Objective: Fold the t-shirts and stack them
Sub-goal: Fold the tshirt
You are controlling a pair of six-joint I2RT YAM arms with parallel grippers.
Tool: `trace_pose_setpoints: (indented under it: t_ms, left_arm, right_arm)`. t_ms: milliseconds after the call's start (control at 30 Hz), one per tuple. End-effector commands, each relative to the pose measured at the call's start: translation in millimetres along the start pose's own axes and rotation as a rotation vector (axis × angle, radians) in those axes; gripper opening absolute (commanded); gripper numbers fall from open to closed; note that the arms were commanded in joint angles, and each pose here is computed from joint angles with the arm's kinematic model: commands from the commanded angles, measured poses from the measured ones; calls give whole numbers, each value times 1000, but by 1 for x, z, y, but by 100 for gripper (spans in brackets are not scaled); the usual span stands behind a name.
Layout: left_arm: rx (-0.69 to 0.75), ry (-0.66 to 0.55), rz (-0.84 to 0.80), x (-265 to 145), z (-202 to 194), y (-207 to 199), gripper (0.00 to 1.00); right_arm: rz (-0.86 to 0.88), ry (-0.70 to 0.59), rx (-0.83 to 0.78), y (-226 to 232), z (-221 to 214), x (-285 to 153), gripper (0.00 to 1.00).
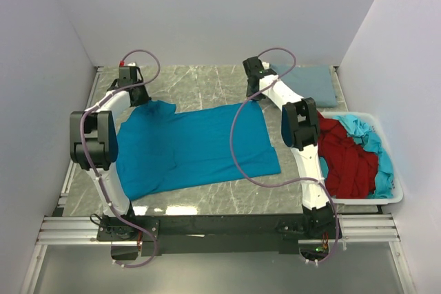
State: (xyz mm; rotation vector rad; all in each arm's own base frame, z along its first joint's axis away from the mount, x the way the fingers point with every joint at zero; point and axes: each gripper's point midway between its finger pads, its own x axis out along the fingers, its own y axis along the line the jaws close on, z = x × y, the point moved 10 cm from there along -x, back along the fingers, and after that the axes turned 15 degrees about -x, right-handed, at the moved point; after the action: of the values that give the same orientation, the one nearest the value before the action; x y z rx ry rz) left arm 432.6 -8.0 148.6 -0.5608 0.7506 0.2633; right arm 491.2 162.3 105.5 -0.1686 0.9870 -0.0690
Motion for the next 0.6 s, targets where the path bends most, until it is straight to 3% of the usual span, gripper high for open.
trace_pose_setpoints:
  t_ms: [0,100,567]
  left_arm:
    - [-19,-67,-69,-20,13,-13,0]
    - [-10,-63,-87,-26,6,-20,0]
    - [-104,-111,-155,-80,-21,-14,0]
  right_arm:
    - [-24,-16,1,-2,2,-18,7]
    - [-15,-46,0,-2,8,-25,0]
    - [4,-177,0,-5,5,-81,0]
